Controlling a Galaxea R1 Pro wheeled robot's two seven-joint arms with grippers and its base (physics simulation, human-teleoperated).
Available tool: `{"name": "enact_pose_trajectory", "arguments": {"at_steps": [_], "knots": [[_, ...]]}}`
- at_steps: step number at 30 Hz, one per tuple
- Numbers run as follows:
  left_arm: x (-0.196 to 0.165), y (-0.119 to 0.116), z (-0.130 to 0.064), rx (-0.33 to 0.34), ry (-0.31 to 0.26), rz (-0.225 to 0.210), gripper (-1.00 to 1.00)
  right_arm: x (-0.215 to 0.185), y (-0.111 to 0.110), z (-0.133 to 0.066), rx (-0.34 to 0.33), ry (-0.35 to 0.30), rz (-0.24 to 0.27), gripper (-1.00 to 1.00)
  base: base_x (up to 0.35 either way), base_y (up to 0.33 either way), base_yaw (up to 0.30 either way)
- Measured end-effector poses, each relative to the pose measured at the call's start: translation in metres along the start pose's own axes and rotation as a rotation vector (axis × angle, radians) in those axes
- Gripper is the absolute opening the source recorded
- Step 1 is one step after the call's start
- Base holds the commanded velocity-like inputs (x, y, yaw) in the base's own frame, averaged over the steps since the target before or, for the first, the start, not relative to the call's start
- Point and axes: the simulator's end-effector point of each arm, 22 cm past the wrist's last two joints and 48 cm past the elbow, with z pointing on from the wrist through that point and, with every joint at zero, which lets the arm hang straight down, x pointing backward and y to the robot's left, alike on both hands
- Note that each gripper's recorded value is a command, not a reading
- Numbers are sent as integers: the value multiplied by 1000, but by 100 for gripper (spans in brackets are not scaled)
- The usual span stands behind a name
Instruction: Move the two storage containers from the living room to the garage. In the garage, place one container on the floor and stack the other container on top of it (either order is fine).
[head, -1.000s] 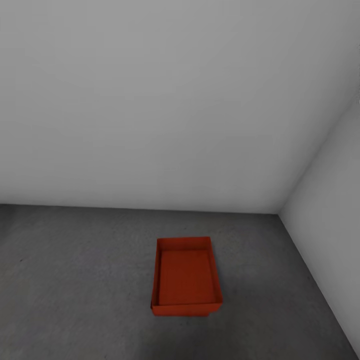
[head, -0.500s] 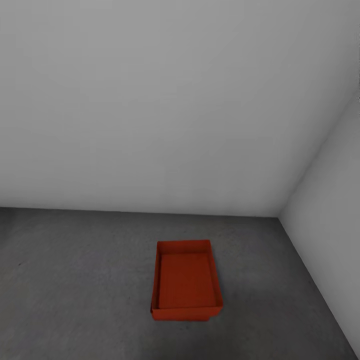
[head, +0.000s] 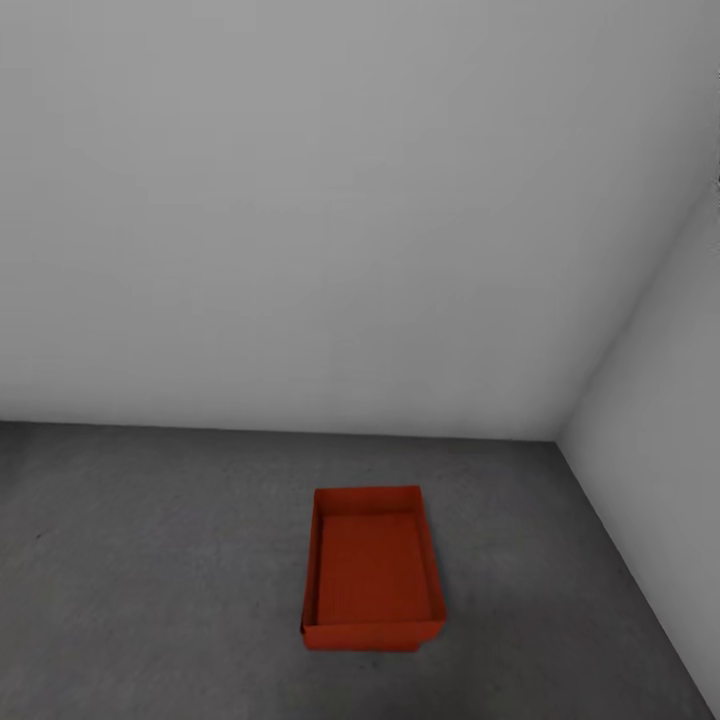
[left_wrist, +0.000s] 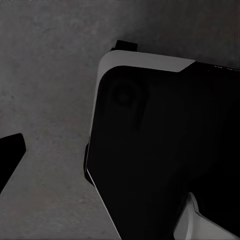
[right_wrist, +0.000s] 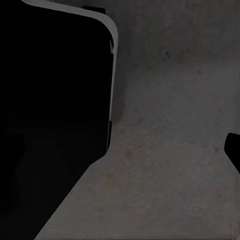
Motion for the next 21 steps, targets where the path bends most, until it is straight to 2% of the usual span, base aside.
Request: {"name": "enact_pose_trajectory", "arguments": {"at_steps": [3,8,21], "knots": [[6,-3,-1,15,7,0,100,-2,0,0,0,-5,1,100,0,0,0],[9,-14,-2,91,10,0,100,-5,0,0,1,-12,2,100,0,0,0],[0,-13,-4,103,-14,-1,100,-13,-1,-1,3,-32,5,100,0,0,0]]}}
